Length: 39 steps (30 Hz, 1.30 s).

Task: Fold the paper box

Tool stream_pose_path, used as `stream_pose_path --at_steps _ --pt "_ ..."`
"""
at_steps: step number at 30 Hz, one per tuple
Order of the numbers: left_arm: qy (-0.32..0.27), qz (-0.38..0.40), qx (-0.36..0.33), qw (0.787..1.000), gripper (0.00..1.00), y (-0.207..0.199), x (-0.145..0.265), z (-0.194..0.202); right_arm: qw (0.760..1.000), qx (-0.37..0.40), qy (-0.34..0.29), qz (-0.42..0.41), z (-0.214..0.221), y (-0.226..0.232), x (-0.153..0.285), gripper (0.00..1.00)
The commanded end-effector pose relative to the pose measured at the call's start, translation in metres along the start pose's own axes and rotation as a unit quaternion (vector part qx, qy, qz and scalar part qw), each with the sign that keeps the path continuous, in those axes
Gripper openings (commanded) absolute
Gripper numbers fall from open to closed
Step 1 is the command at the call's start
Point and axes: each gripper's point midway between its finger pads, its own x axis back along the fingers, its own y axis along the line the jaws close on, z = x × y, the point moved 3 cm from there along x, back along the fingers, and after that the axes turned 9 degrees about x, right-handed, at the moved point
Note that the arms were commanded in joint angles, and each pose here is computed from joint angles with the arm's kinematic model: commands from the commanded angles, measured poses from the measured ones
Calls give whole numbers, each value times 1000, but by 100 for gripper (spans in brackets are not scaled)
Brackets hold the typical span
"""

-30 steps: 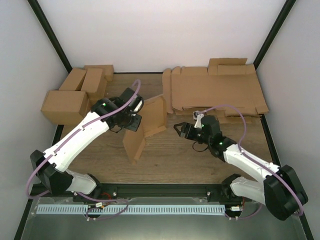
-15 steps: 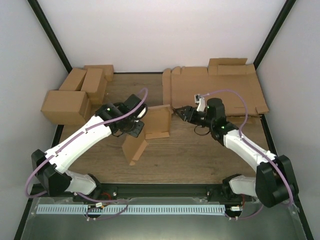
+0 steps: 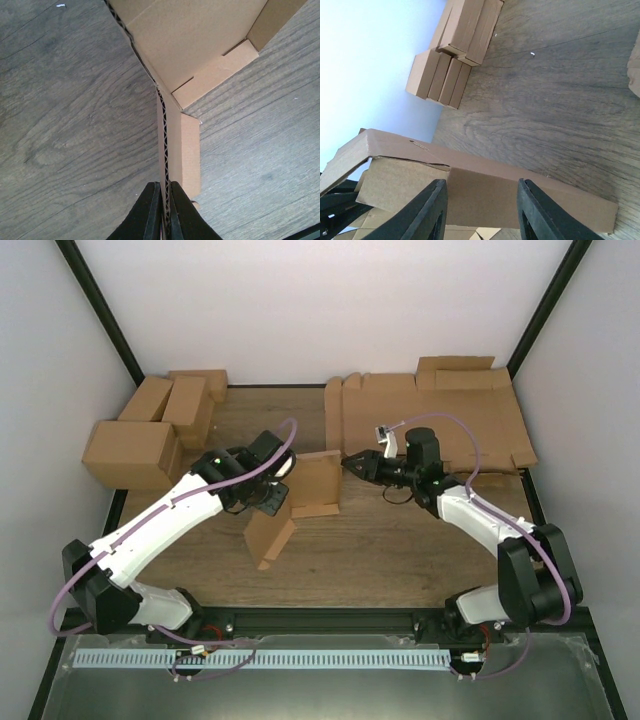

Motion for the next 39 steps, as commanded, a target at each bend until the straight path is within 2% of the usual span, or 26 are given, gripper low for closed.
stream_pose_path --at_steps 1,17,23,25,28,32,35,37,39 --pt "7 10 -10 1000 4 -6 -6 3 999 26 0 -35 -14 15 -2 39" --pt "6 12 -11 1000 4 -7 -6 5 997 53 2 -50 -24 28 1 38" --pt "6 10 -10 1000 8 -7 -9 5 997 47 21 -49 -16 21 -4 30" --pt "5 6 -7 1000 13 -6 -9 6 998 46 25 -46 -14 19 -5 29" --pt "-7 13 8 1000 25 -7 -5 3 998 47 28 -39 -12 15 -6 26" --pt "-59 65 43 995 52 -15 17 -13 998 47 31 -36 -11 13 -6 26" --pt "-116 109 80 984 71 -16 45 -30 998 49 31 -37 -12 14 -7 27" --pt "-145 138 107 974 75 -11 61 -39 997 51 33 -36 -12 14 -7 27" --pt "-164 171 140 962 71 0 71 -46 997 54 34 -36 -13 15 -7 27"
